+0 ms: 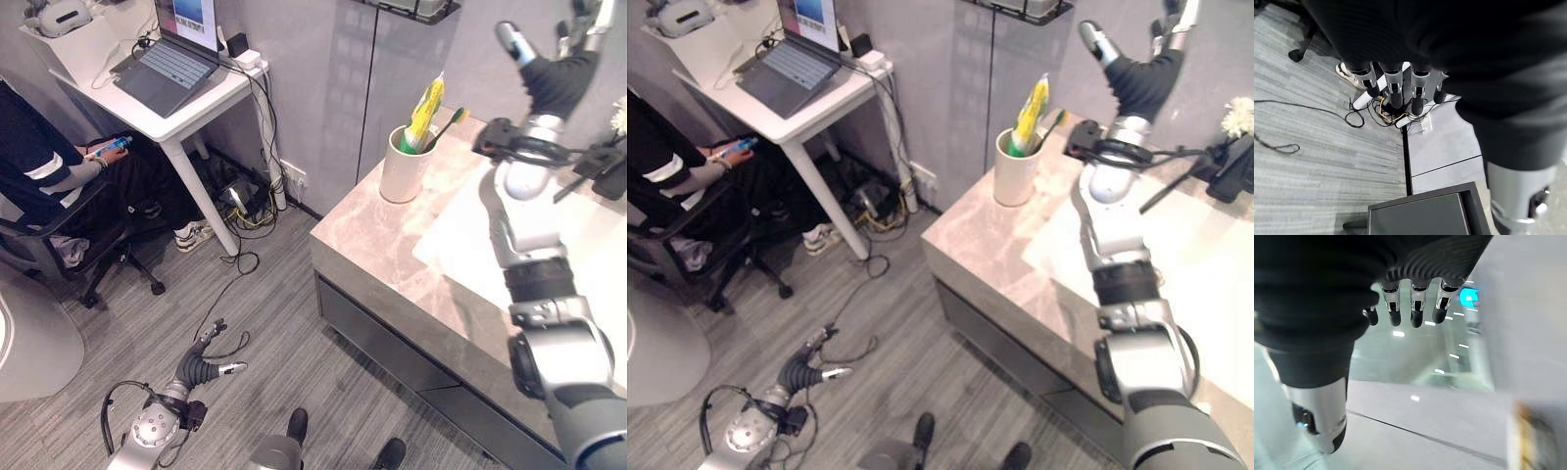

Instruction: Put brush and paste in cup on sink, flatten towel.

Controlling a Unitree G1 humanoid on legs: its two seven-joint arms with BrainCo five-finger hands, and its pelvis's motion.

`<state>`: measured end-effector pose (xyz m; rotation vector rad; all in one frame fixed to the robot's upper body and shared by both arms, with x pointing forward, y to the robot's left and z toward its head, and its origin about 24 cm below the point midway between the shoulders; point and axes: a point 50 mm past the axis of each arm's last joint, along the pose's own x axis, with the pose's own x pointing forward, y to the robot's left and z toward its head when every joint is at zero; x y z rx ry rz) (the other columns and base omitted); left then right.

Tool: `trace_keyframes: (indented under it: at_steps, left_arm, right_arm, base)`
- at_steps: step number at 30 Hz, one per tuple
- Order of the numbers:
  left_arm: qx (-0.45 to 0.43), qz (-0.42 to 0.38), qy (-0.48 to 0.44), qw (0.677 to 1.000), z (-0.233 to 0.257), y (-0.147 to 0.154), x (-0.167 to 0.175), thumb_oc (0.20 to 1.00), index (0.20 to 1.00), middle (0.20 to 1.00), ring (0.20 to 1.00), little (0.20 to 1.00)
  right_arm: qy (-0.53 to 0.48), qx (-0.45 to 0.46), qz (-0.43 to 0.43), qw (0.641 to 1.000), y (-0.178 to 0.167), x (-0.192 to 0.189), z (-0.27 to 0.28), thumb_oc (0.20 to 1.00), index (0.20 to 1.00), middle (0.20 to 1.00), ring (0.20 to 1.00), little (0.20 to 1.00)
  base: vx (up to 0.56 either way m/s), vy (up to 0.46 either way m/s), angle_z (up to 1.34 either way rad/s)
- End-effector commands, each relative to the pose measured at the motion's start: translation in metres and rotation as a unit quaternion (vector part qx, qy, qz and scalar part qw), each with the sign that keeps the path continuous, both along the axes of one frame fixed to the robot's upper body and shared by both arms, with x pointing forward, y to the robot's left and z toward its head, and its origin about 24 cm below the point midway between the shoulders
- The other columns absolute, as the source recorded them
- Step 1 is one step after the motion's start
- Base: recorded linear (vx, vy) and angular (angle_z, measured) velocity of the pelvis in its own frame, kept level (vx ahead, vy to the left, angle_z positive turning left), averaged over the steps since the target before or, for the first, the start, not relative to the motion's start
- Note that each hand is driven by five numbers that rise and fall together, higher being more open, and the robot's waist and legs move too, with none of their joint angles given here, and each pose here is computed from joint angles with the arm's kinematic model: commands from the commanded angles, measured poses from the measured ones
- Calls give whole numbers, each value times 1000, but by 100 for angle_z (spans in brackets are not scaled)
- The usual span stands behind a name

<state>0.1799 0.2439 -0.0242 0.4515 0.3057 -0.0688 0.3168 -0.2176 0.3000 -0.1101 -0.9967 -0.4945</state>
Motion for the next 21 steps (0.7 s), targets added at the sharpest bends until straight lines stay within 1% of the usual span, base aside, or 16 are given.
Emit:
trace_keyframes:
  at_steps: [1, 2, 3, 4, 5, 6, 7, 9, 11, 14, 15, 16, 18, 19, 20, 21]
  left_arm:
    - [33, -15, -44, 998, 13, 1, 3, 1000, 1000, 1000, 1000, 1000]
    - [45, -9, -49, 998, 14, 3, 1, 1000, 1000, 1000, 1000, 1000]
    - [53, 1, -51, 997, 15, 9, -1, 1000, 1000, 1000, 1000, 1000]
    - [53, 1, -51, 997, 15, 9, -1, 1000, 1000, 1000, 1000, 1000]
    - [64, 6, -48, 997, 15, 15, -6, 1000, 1000, 1000, 1000, 1000]
    - [68, 5, -41, 997, 14, 18, -9, 1000, 1000, 1000, 1000, 1000]
    - [75, 7, -41, 996, 14, 20, -11, 1000, 1000, 1000, 1000, 1000]
    - [89, 10, -47, 995, 17, 22, -12, 1000, 1000, 1000, 1000, 1000]
    - [90, 21, -49, 995, 19, 26, -13, 1000, 1000, 1000, 1000, 1000]
    - [95, 49, -69, 992, 26, 34, -11, 1000, 1000, 1000, 1000, 1000]
    - [111, 74, -85, 987, 32, 42, -10, 1000, 1000, 1000, 1000, 1000]
    - [113, 74, -85, 987, 32, 42, -10, 1000, 1000, 1000, 1000, 1000]
    - [118, 99, -105, 983, 38, 47, -8, 1000, 1000, 1000, 1000, 1000]
    - [116, 122, -126, 978, 44, 50, -6, 1000, 1000, 1000, 1000, 1000]
    - [119, 123, -127, 977, 46, 51, -6, 1000, 1000, 1000, 1000, 1000]
    - [103, 146, -142, 974, 48, 50, -4, 1000, 1000, 1000, 1000, 1000]
  right_arm:
    - [-80, -80, -52, 992, -8, -32, 17, 1000, 1000, 1000, 1000, 1000]
    - [-96, -118, -100, 983, -20, -50, 14, 1000, 1000, 1000, 1000, 1000]
    - [-86, -184, -163, 966, -30, -59, 12, 1000, 1000, 1000, 1000, 1000]
    - [-86, -184, -163, 966, -30, -59, 12, 1000, 1000, 1000, 1000, 1000]
    - [-68, -278, -258, 923, -44, -74, 6, 1000, 1000, 1000, 1000, 1000]
    - [-34, -329, -315, 890, -58, -77, 0, 1000, 1000, 1000, 1000, 1000]
    - [-22, -353, -346, 869, -66, -84, -6, 1000, 1000, 1000, 1000, 1000]
    - [9, -362, -391, 846, -85, -94, -14, 1000, 1000, 1000, 1000, 1000]
    - [35, -342, -432, 834, -107, -108, -23, 1000, 1000, 1000, 1000, 1000]
    - [70, -282, -498, 817, -142, -128, -37, 1000, 1000, 1000, 1000, 1000]
    - [98, -227, -550, 798, -166, -142, -53, 1000, 1000, 1000, 1000, 1000]
    - [98, -226, -551, 798, -166, -143, -54, 1000, 1000, 1000, 1000, 1000]
    - [97, -161, -591, 785, -179, -159, -67, 1000, 1000, 1000, 1000, 1000]
    - [86, -102, -593, 794, -181, -165, -78, 1000, 1000, 1000, 1000, 1000]
    - [86, -99, -592, 795, -180, -165, -79, 1000, 1000, 1000, 1000, 1000]
    - [78, -36, -584, 807, -180, -168, -94, 1000, 1000, 1000, 1000, 1000]
  base:
    - [4, 23, -28]
    - [23, 15, -24]
    - [28, 11, -23]
    - [25, 4, -19]
    - [-15, 7, -27]
    - [-14, 5, -21]
    - [-21, 5, -21]
    - [2, -6, -37]
    - [5, -5, -37]
    - [9, 6, -28]
    - [16, 9, -20]
    - [37, 5, -18]
    - [22, 5, -15]
    - [13, 15, -21]
    - [14, 27, -26]
    - [11, 17, -26]
